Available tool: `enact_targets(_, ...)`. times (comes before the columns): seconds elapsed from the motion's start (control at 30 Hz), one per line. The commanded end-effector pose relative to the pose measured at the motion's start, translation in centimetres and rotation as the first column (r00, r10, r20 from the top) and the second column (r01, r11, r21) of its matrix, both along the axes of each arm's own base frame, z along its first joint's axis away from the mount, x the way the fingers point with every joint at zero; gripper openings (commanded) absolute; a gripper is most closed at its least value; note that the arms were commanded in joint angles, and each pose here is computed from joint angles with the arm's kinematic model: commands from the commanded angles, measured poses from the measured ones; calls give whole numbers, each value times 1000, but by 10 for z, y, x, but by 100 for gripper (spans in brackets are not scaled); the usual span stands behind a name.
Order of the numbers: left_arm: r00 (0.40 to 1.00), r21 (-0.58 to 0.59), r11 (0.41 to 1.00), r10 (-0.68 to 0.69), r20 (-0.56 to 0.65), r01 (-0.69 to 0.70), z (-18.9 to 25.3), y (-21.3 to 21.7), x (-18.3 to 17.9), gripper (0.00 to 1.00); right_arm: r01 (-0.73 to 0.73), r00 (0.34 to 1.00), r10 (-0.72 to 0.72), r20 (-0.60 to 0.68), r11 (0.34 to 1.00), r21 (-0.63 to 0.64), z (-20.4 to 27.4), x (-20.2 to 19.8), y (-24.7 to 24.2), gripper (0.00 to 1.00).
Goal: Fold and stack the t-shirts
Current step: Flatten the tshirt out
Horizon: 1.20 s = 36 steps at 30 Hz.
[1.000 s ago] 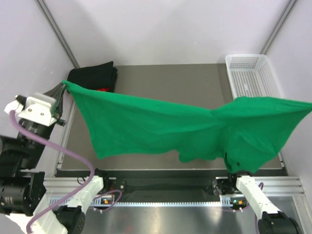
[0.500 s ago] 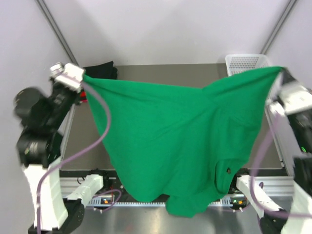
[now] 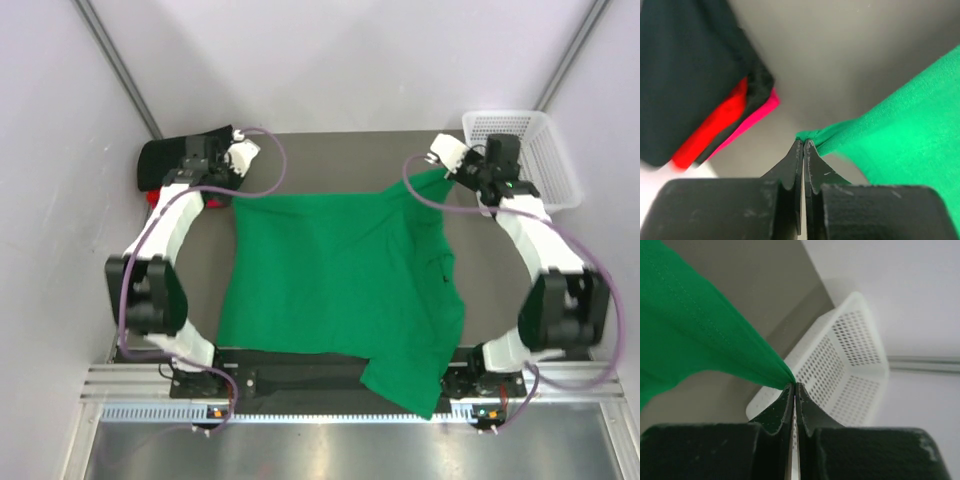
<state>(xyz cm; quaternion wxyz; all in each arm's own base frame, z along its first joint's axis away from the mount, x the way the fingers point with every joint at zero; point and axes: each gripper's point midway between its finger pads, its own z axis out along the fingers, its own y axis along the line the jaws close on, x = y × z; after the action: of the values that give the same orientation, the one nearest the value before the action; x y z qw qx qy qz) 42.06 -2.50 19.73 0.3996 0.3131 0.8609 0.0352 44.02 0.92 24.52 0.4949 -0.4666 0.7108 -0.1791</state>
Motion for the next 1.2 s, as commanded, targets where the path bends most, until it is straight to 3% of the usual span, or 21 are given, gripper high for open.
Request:
enact_targets(0.0, 998, 31, 999, -11, 68, 9, -3, 2, 52, 0, 3, 994, 1, 106, 999, -33, 19, 57, -8, 0)
enact_targets(0.03, 998, 40, 999, -11, 56, 9, -10, 3, 59, 0, 2, 993, 1, 119, 1000, -31, 23, 70, -8, 0)
enact_targets(0.07, 1000, 52, 999, -2, 15, 1, -31, 5, 68, 0, 1, 997, 2, 71, 1000, -31, -2, 84, -8, 0)
enact_targets(0.13, 1000, 68, 998, 6, 25, -8, -31, 7, 85, 0, 9, 997, -7, 75, 1000, -17, -1, 105, -7, 0)
enact_targets(0.17, 1000, 79, 997, 20, 18, -22, -39, 10, 97, 0, 9, 1000, -9, 24, 1000, -12, -28, 118, -7, 0)
enact_targets(0.23, 1000, 83, 996, 26, 15, -27, -46, 10, 109, 0, 23, 999, -23, 29, 1000, 7, -22, 139, -7, 0)
enact_targets(0.27, 999, 90, 995, 30, 11, -31, -52, 11, 118, 0, 26, 999, -26, -21, 1000, 10, -48, 150, -7, 0)
enact_targets(0.5, 999, 122, 991, 46, 15, -47, -74, 13, 150, 0, 56, 998, -57, 9, 998, 17, -49, 211, -1, 0)
enact_targets(0.73, 997, 114, 990, 77, 29, -80, -93, 14, 171, 0, 52, 998, -51, 39, 999, -17, -65, 240, 21, 0)
enact_targets(1.17, 977, 80, 992, 79, 196, -96, -64, 8, 238, 0, 75, 992, -69, 103, 996, -51, -73, 260, 32, 0)
